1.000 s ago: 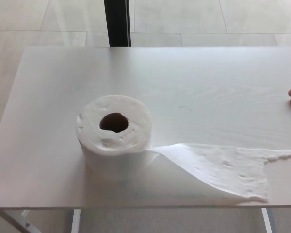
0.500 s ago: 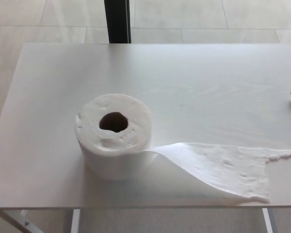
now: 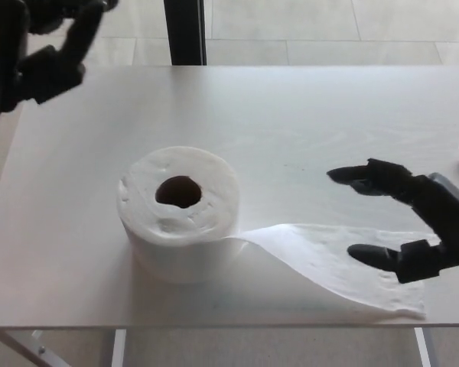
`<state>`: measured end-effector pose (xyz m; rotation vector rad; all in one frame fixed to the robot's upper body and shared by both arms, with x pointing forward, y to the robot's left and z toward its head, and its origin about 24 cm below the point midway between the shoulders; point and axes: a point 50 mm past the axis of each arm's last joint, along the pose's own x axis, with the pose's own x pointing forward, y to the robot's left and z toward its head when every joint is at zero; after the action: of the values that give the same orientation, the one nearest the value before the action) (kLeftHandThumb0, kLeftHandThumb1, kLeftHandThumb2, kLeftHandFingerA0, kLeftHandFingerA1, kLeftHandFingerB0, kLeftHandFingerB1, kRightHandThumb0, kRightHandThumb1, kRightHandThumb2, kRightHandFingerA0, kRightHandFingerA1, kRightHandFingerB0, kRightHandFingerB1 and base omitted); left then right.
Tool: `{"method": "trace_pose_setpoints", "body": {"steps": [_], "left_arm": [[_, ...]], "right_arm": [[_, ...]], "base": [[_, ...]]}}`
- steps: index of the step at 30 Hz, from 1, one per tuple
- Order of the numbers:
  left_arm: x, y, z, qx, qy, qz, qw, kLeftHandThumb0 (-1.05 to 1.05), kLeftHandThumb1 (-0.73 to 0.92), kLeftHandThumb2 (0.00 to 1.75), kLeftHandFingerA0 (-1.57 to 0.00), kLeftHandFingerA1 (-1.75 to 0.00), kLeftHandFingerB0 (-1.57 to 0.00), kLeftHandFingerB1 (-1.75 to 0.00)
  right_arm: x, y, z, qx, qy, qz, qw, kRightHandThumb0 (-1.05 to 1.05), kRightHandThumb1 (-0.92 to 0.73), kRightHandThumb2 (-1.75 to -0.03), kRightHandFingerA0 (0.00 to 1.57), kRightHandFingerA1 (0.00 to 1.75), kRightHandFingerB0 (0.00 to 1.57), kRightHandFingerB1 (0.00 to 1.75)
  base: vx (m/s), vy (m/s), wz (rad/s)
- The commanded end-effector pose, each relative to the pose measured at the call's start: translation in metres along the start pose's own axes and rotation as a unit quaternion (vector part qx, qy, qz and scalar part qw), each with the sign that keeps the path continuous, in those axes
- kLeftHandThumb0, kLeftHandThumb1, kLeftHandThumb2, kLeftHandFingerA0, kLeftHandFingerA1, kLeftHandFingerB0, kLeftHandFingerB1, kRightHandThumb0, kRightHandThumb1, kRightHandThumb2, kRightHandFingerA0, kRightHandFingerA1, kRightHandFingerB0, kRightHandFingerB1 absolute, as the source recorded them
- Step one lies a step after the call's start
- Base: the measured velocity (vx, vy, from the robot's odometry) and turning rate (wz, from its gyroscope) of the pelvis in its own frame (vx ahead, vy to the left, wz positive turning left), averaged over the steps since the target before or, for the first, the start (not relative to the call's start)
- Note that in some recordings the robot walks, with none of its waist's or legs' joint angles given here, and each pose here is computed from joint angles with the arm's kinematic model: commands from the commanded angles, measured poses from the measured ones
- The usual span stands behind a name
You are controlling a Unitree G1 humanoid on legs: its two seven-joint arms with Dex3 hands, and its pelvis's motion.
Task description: A toilet paper roll is kept in the middle of the desk infront of the robot. The robot places its left hand on the top of the toilet paper roll to hold it still and uses its right hand to tear off a piece of toilet paper from it and hands the paper to a person
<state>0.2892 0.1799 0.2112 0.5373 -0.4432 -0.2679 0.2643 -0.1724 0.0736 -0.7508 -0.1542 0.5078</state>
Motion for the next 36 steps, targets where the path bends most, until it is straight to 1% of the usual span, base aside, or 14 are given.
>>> {"method": "trace_pose_setpoints", "body": {"steps": [1, 6, 7, 8, 13, 14, 15, 16, 19, 20, 24, 25, 26, 36], "left_arm": [[-0.004, -0.045, -0.005, 0.152, 0.077, -0.069, 0.983, -0.61, 0.69, 0.61, -0.51, -0.54, -0.45, -0.42], [-0.017, -0.074, -0.017, 0.148, 0.114, -0.099, 0.977, -0.62, 0.7, 0.61, -0.47, -0.52, -0.43, -0.41], [-0.019, -0.079, -0.019, 0.148, 0.113, -0.101, 0.977, -0.62, 0.58, 0.99, -0.47, -0.64, -0.31, -0.51], [-0.022, -0.084, -0.021, 0.148, 0.115, -0.105, 0.977, -0.64, 0.71, 0.62, -0.48, -0.54, -0.43, -0.41], [-0.037, -0.103, -0.032, 0.162, 0.131, -0.132, 0.969, -0.62, 0.74, 0.62, -0.54, -0.61, -0.43, -0.41], [-0.042, -0.107, -0.035, 0.169, 0.137, -0.139, 0.966, -0.6, 0.56, 0.92, -0.56, -0.7, -0.37, -0.53], [-0.045, -0.109, -0.037, 0.17, 0.141, -0.14, 0.965, -0.6, 0.71, 0.61, -0.69, -0.81, -0.44, -0.41], [-0.048, -0.111, -0.039, 0.17, 0.145, -0.143, 0.964, -0.62, 0.72, 0.62, -0.74, -0.89, -0.44, -0.42], [-0.056, -0.115, -0.045, 0.17, 0.155, -0.15, 0.962, -0.63, 0.75, 0.62, -0.67, -0.84, -0.44, -0.41], [-0.059, -0.116, -0.047, 0.172, 0.159, -0.158, 0.959, -0.63, 0.79, 0.63, -0.51, -0.62, -0.44, -0.42], [-0.064, -0.114, -0.053, 0.216, 0.163, -0.156, 0.95, -0.46, 0.78, 0.63, -0.43, -0.56, -0.43, -0.41], [-0.064, -0.113, -0.054, 0.224, 0.161, -0.15, 0.95, -0.45, 0.6, 1.01, -0.4, -0.64, -0.34, -0.56], [-0.065, -0.108, -0.059, 0.261, 0.158, -0.124, 0.944, -0.34, 0.71, 0.6, -0.43, -0.55, -0.45, -0.45], [-0.066, -0.085, -0.079, 0.306, 0.211, -0.093, 0.924, -0.25, 0.67, 0.63, -0.42, -0.53, -0.43, -0.42]], "right_arm": [[0.001, 0.03, 0.005, -0.138, 0.034, 0.07, 0.987, -0.61, -0.49, -0.86, 0.18, 0.56, 0.32, 0.52], [0.002, 0.034, 0.006, -0.139, 0.029, 0.045, 0.989, -0.7, -0.52, -0.91, 0.2, 0.58, 0.3, 0.55], [0.002, 0.035, 0.008, -0.142, 0.023, 0.043, 0.989, -0.7, -0.67, -0.6, 0.23, 0.59, 0.37, 0.48], [0.003, 0.037, 0.012, -0.141, 0.013, 0.04, 0.989, -0.71, -0.52, -0.91, 0.21, 0.6, 0.31, 0.55], [0.004, 0.042, 0.024, -0.149, -0.022, 0.035, 0.988, -0.73, -0.54, -0.92, 0.14, 0.6, 0.26, 0.54], [0.003, 0.042, 0.026, -0.16, -0.028, 0.034, 0.986, -0.73, -0.54, -0.93, 0.15, 0.6, 0.24, 0.53], [0.003, 0.041, 0.027, -0.165, -0.026, 0.034, 0.985, -0.72, -0.54, -0.92, 0.15, 0.59, 0.24, 0.52], [0.003, 0.041, 0.027, -0.167, -0.021, 0.033, 0.985, -0.72, -0.54, -0.9, 0.17, 0.59, 0.25, 0.52], [0.002, 0.042, 0.026, -0.169, -0.02, 0.021, 0.985, -0.73, -0.54, -0.93, 0.19, 0.6, 0.3, 0.54], [0.002, 0.043, 0.025, -0.17, -0.016, 0.019, 0.985, -0.74, -0.7, -0.62, 0.2, 0.61, 0.37, 0.44], [0.003, 0.045, 0.023, -0.215, 0.025, 0.013, 0.976, -0.78, -0.71, -0.62, 0.18, 0.62, 0.33, 0.47], [0.003, 0.046, 0.022, -0.231, 0.047, 0.024, 0.971, -0.77, -0.71, -0.61, 0.12, 0.61, 0.3, 0.47], [0.003, 0.048, 0.019, -0.276, 0.093, 0.041, 0.956, -0.73, -0.51, -0.89, 0.06, 0.57, 0.23, 0.54], [-0.002, 0.055, 0.002, -0.331, 0.148, 0.017, 0.932, -0.68, -0.61, -0.58, 0.19, 0.66, 0.25, 0.46]], "base": [[0.0, 0.0, 0.0], [0.0, 0.0, 0.0], [0.0, 0.0, 0.0], [0.0, 0.0, 0.0], [0.0, 0.0, 0.0], [0.0, 0.0, 0.0], [0.0, 0.0, 0.0], [0.0, 0.0, 0.0], [0.0, 0.0, 0.0], [0.0, 0.0, 0.0], [0.0, 0.0, 0.0], [0.0, 0.0, 0.0], [0.0, 0.0, 0.0], [0.0, 0.0, 0.0]]}}
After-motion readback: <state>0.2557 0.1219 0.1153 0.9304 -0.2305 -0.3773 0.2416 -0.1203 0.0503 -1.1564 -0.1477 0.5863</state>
